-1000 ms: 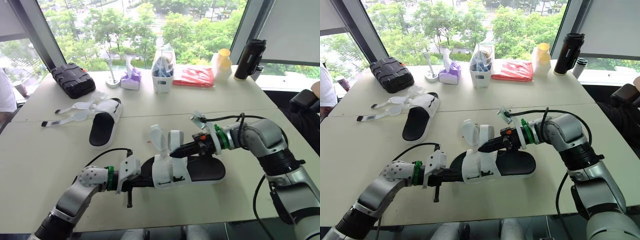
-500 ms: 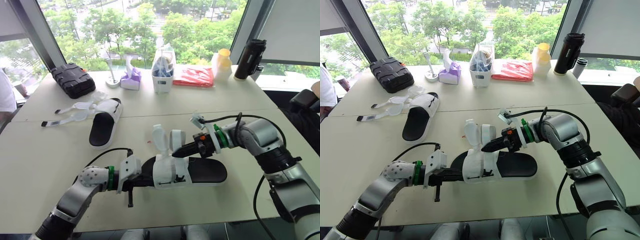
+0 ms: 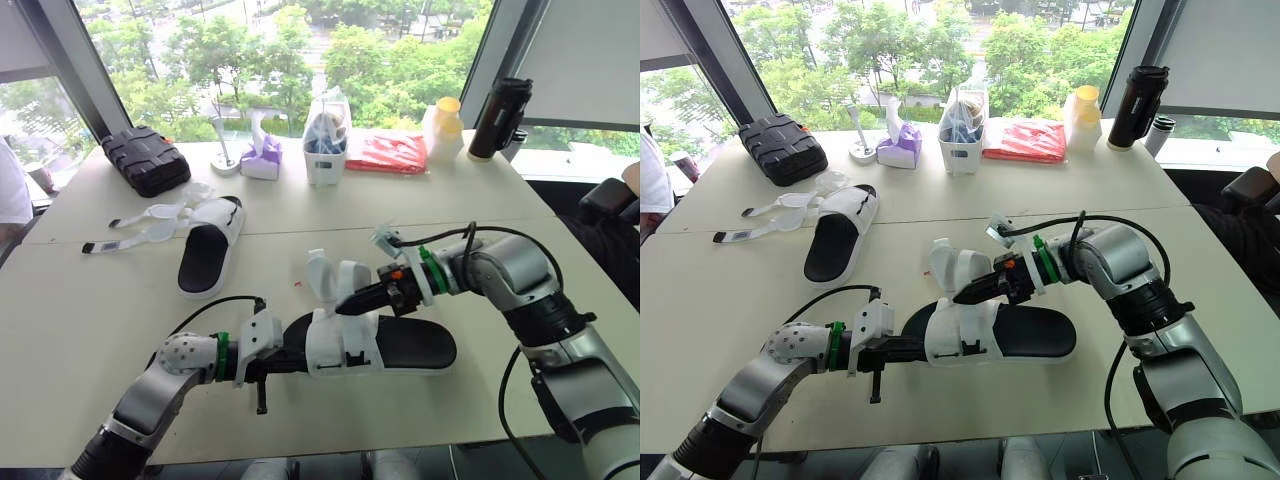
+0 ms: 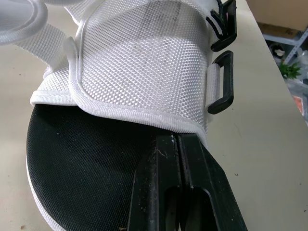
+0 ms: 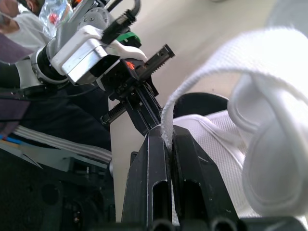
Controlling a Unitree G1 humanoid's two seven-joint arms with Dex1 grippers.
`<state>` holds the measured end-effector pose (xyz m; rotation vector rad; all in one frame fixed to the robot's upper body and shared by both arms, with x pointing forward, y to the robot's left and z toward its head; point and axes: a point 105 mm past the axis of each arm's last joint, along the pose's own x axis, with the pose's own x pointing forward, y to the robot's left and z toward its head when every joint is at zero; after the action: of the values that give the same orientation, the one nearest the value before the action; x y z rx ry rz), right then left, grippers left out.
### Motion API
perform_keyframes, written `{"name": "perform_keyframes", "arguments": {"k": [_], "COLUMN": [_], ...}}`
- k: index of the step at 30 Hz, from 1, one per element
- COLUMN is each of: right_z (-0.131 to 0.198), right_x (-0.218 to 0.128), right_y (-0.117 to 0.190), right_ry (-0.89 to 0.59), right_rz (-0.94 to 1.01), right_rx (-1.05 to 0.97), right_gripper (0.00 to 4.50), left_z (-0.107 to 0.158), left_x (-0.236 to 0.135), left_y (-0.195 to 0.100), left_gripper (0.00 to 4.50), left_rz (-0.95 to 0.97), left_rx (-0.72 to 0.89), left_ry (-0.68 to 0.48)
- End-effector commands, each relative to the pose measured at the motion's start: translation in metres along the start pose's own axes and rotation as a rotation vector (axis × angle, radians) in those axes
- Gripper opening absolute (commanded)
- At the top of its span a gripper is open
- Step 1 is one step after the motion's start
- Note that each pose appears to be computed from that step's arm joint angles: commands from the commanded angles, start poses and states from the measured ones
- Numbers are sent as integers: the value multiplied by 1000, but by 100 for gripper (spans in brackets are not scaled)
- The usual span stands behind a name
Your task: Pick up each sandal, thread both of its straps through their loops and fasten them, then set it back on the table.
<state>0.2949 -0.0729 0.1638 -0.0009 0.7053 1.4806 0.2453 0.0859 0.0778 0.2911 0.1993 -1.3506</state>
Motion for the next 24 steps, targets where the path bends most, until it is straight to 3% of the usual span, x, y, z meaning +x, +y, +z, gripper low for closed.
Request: {"name": "perform_keyframes", "arguments": {"k": [1, 16, 24], "right_z": [6, -6, -17], "right_x": [1, -5, 0], "right_y": [8, 6, 20], "right_ry": [32, 119, 144], "right_rz": [5, -20, 25], "right_rx": [-90, -172, -197], "right_gripper": [8, 8, 8], "left_z": [-11, -12, -12], "left_x": [5, 6, 6], "left_y": [-6, -7, -7], "left_gripper": [0, 0, 0], "left_rz": [-12, -14, -11], "left_rx": [-35, -38, -43], "left_ry": [40, 41, 40]}}
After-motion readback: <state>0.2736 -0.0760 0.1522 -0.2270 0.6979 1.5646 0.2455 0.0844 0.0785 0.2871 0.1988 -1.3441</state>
